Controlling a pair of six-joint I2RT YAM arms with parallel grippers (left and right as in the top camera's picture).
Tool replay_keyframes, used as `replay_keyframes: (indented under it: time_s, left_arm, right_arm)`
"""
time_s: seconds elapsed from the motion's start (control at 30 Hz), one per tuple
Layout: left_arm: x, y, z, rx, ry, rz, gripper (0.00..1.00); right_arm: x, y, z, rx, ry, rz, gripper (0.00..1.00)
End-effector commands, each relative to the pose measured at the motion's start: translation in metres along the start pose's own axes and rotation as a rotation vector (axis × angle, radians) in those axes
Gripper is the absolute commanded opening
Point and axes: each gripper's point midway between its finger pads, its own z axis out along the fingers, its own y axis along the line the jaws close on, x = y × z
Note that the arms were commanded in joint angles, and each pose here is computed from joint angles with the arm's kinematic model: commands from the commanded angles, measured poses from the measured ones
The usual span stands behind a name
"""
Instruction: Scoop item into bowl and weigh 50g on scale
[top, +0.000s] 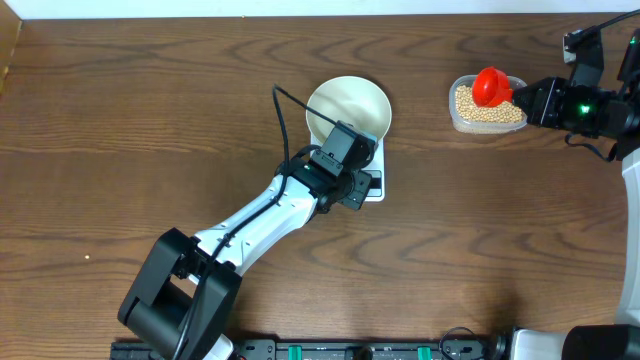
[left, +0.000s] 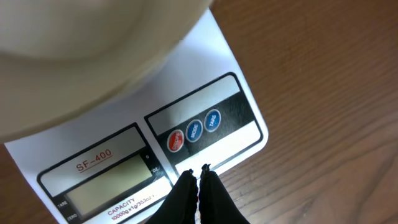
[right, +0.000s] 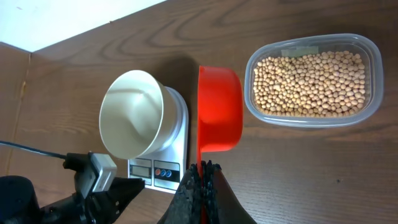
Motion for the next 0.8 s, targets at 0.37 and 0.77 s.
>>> replay_keyframes:
  time_s: [0.37, 0.77]
  left_arm:
    - [0.014, 0.008, 0.035, -0.019, 0.049, 0.075, 0.07]
    - [0.002, 0.017, 0.036, -0.073, 0.0, 0.079, 0.07]
  right_arm:
    - [0.007, 0.002, -0.001, -0.016, 0.022, -0.034, 0.01]
    - [0.009, 0.002, -0.001, -0.016, 0.029, -0.029, 0.01]
